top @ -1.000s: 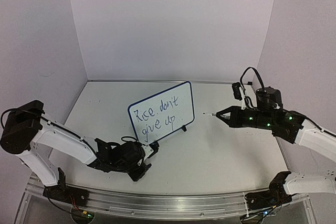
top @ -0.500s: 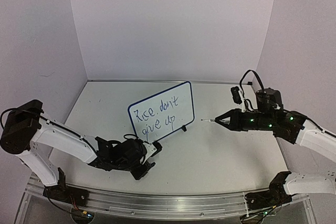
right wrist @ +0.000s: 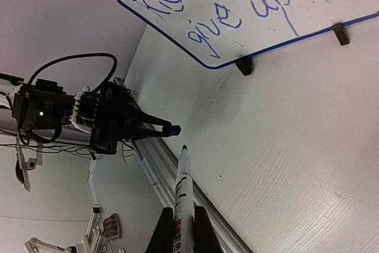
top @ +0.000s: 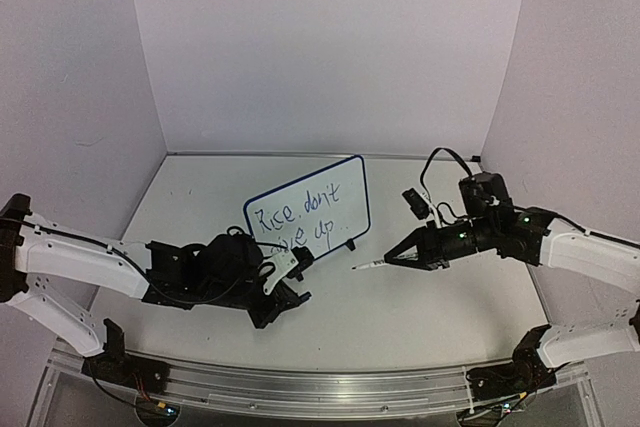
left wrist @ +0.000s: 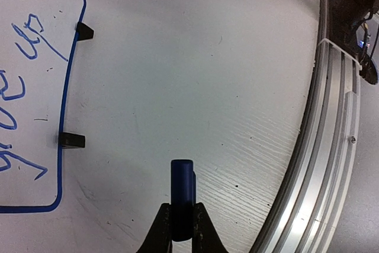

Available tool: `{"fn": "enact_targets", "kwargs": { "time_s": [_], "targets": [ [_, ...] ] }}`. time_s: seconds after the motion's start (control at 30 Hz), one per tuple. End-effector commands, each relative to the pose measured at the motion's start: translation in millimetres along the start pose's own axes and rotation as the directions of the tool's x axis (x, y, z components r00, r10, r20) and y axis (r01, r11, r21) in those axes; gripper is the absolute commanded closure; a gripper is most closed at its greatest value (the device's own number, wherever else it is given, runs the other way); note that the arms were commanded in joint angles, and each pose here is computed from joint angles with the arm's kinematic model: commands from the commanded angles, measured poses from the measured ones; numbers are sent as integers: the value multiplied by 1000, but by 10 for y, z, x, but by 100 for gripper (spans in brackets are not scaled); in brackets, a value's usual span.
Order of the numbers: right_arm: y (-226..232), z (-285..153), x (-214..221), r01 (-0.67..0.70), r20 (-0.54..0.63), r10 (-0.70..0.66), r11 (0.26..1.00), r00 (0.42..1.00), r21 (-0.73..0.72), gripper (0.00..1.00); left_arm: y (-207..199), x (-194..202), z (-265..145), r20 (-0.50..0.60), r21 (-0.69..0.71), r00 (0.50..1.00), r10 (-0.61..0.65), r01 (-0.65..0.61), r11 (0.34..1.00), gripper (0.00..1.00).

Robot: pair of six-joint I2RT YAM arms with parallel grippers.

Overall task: Write a sentence on the whiteboard
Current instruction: Insert the pen cap into the whiteboard marker.

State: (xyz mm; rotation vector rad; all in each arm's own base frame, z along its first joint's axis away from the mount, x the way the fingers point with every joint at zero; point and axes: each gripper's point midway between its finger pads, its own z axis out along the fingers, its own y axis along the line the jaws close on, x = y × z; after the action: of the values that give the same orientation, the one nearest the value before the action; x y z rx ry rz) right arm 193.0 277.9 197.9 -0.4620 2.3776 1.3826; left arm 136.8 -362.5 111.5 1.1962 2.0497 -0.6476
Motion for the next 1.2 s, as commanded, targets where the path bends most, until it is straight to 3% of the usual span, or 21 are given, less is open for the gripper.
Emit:
{"fn": "enact_targets", "kwargs": {
  "time_s": [0.0, 0.47, 1.17],
  "targets": [
    [510, 84, 42, 49, -95, -70, 976, 993, -210, 100, -209, -302, -210, 68, 101, 996, 51, -58, 993, 100],
    [628, 274, 246, 24, -235, -100, 952, 967, -305, 100, -538, -484, -552, 120, 280, 989, 88, -119, 952, 100],
    [693, 375, 290, 25, -265, -116, 946, 957, -323, 100, -658, -578, -649, 174, 353, 984, 32, -93, 931, 100]
  ]
}}
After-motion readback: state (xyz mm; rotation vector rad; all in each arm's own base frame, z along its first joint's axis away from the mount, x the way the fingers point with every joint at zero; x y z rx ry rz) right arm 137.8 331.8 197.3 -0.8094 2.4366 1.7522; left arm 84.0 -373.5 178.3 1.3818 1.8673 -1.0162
